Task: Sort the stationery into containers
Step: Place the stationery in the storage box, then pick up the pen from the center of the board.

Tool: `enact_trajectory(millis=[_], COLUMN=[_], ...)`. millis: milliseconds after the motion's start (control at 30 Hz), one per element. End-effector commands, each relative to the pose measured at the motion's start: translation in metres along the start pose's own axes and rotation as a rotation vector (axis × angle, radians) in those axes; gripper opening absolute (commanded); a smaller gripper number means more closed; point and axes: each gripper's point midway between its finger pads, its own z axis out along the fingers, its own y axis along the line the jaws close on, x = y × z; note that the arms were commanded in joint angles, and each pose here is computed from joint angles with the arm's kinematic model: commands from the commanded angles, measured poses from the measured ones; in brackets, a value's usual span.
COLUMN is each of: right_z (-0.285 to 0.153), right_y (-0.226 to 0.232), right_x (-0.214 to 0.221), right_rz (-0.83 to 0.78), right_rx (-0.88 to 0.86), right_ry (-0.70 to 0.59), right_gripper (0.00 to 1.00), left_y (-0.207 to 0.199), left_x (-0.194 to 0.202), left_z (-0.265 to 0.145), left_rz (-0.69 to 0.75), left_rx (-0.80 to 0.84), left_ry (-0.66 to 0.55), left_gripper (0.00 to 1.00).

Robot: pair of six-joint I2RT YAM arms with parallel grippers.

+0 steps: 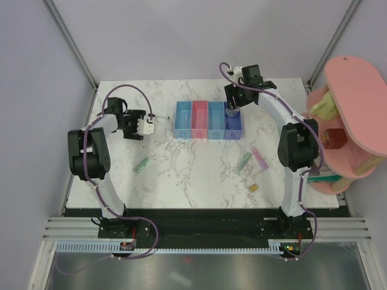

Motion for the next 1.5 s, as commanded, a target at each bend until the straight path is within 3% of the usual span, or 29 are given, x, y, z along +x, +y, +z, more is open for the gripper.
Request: enact_trajectory(millis=[0,267,400,467,867,1133,1467], right_z=[0.006,0.014,0.015,0.017,0.016,0.011,-0.007], right_y=[-0.008,-0.010,-0.007,-0.004,0.006,0.013,0.015], right_x=[-0.018,-0.017,-0.019,-0.019,-0.021,-0.023,-0.040], right_rz=[-0.028,-0.039,-0.049,-0.057,-0.085,-0.109,-0.112], right_rx=[0.033,0.053,0.055,0.051,0.056,0.048,0.050], right_ry=[-0.054,-0.049,-0.055,-0.055,-0.055,-0.058,-0.105], right_gripper=[0.46,0.47,0.51,0.53,0.67,0.98,0.98], left_y=[-0.005,-0.006,-0.009,-0.011,-0.028,-0.033,-0.051], left_x=[-0.009,-0.010,-0.009,-0.008,-0.008,0.000,0.012], left_z=[0.008,0.012,0.013,0.013,0.019,0.024,0.020], left_rz=[0.038,0.041,0.038,0.033,0.048,0.092,0.093], left_rx=[0.010,0.014,0.024,0.031,0.112,0.178,0.333], left_ry=[-0.059,-0.074,-0.070,-0.071,-0.090,-0.075,-0.024], left_gripper=[0.88,0.75,0.60,0.57,0.56,0.56,0.58])
